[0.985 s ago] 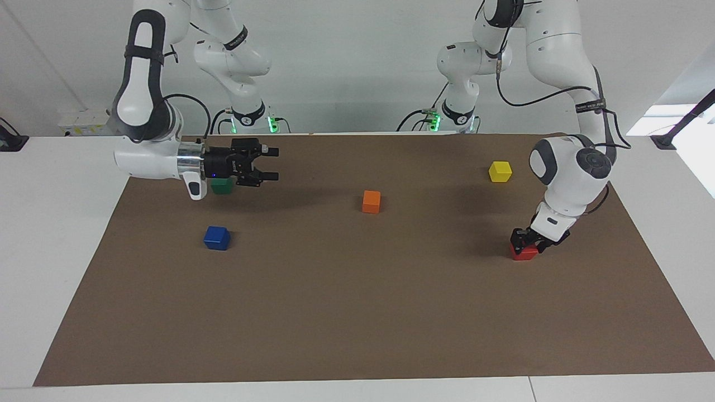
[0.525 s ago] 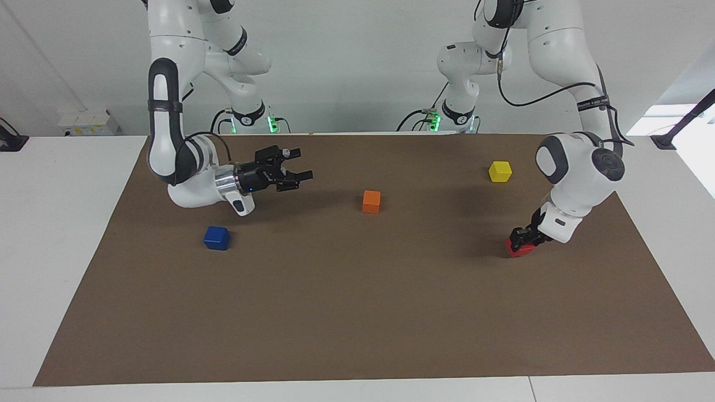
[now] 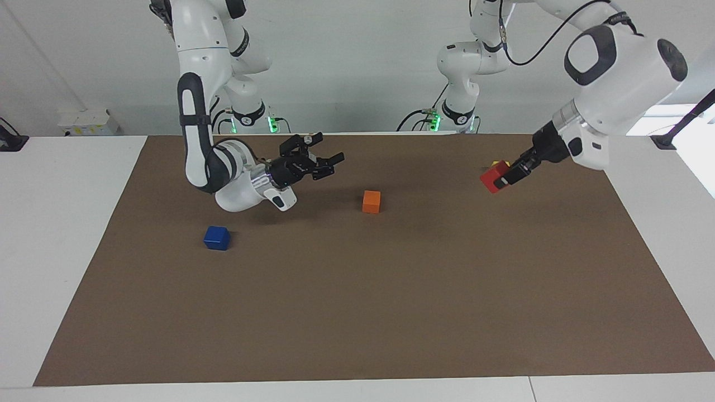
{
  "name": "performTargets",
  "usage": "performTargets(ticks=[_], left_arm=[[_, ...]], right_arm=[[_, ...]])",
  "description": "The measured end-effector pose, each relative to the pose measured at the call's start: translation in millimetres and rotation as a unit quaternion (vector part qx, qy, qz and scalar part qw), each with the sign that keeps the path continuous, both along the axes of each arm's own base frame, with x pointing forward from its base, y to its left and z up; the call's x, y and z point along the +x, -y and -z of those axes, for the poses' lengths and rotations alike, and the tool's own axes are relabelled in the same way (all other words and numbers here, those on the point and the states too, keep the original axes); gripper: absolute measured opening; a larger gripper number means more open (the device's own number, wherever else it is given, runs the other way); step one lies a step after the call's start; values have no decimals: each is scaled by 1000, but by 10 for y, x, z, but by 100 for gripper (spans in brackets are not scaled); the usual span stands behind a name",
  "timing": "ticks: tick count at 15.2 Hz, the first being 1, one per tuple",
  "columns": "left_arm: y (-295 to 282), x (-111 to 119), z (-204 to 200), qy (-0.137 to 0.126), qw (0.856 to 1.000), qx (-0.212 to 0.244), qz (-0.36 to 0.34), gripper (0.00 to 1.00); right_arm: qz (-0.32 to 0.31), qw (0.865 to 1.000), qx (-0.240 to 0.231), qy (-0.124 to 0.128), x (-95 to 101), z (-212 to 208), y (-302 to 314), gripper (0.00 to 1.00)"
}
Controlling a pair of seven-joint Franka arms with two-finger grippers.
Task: Transfer red block to right arm and stack on blue block
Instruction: 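Carry the red cube toward the right gripper while the right gripper approaches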
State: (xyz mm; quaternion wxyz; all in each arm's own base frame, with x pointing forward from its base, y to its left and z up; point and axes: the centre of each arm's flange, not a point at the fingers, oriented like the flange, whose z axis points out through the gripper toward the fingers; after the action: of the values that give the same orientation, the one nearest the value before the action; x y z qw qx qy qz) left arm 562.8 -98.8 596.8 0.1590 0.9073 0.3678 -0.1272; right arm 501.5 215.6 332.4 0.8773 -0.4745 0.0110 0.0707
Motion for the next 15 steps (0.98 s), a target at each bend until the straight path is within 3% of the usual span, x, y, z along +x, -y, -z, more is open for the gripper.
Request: performTargets(ticks=[4,6,9,12,15], left_arm=[[876,-483,-330,-57,996,4,-73,54],[1328,-664,-328,-104,989,-17,-100,54],[1476,-704,-347,-161,970,-47,-177,54],[1476,-670,-252,-176,948,-56,-260,54],[1503,-735,12,-198,913,-53,-352,54]], right_arm=[[7,998,41,-49,-106,102,-564,100],[14,996,51,-68,-115,92,-722,100],[16,995,47,-86,-104,76,-844,100],[28,993,61,-100,-97,46,-944,100],[31,990,85,-112,-222,-5,-1239,100]])
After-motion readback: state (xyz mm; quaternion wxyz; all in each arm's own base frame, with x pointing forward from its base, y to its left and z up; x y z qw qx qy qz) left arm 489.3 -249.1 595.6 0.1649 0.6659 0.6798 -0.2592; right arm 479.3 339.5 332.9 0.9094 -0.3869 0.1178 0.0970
